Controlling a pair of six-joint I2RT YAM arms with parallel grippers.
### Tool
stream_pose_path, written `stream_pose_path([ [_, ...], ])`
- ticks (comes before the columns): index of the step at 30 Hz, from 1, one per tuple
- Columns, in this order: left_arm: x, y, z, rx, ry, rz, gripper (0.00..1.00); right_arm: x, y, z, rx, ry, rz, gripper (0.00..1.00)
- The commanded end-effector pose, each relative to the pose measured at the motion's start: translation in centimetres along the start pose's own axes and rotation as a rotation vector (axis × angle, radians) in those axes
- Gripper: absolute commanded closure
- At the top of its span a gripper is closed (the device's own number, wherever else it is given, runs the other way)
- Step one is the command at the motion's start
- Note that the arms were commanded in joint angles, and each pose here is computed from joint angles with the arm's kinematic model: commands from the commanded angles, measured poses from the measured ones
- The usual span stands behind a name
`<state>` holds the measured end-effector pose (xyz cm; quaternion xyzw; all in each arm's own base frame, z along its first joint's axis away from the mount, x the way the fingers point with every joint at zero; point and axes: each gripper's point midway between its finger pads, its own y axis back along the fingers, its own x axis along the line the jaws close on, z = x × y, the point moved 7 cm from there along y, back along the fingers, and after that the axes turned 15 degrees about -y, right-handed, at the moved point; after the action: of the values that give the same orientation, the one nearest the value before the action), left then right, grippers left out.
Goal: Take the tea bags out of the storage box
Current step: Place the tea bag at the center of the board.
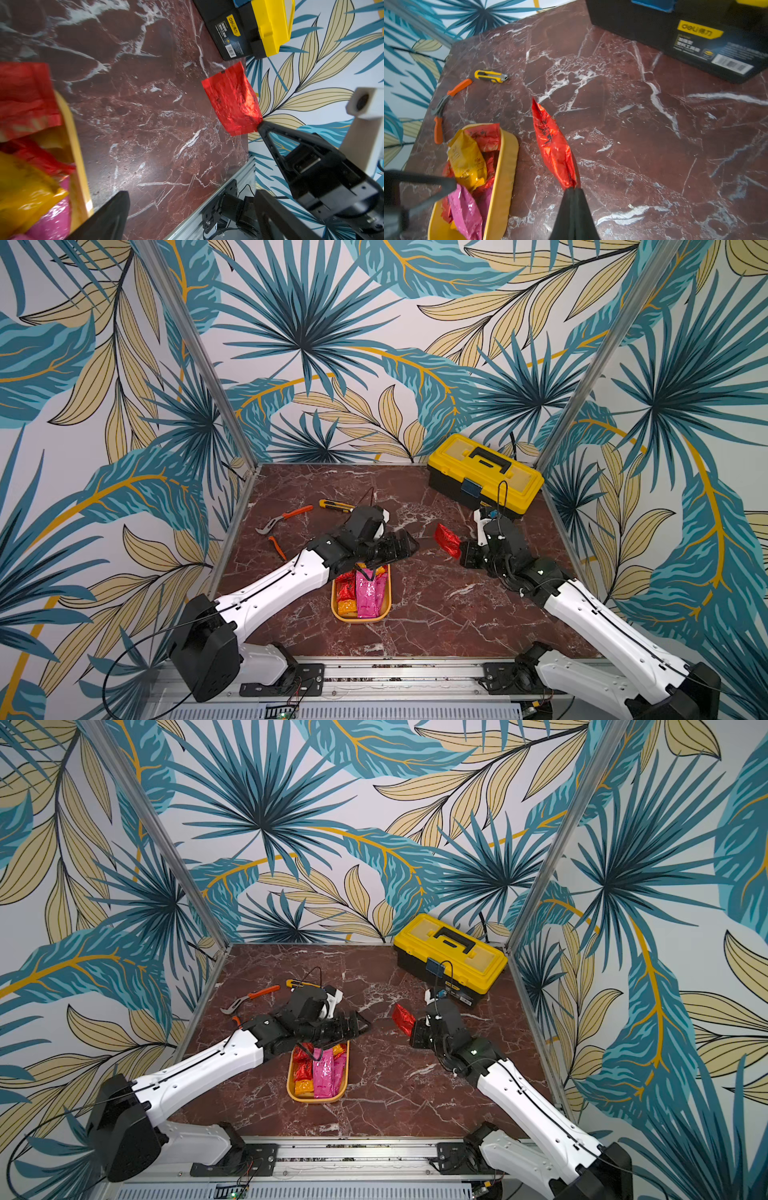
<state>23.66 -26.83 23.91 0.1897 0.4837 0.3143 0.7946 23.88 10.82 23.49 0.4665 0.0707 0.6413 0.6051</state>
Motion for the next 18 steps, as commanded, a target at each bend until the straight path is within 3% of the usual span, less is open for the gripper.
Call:
stream_pose_path([
  [1,-2.6,-1.2,0.6,-0.020,-0.027,-0.066,0.01,-1.3,-1.3,-0.2,0.043,-0.124,0.024,1.00],
  [9,-3.7,-3.3,-0.5,0.012,-0.040,-0.085,0.02,-3.6,-4.9,0.8,0.113,-0.348,0.101,1.00],
  [18,-3.1,0.4,0.3,-0.043,-0.069,-0.001,0.00,-3.9,-8.1,1.2,0.155,-0.436,0.170,1.00],
])
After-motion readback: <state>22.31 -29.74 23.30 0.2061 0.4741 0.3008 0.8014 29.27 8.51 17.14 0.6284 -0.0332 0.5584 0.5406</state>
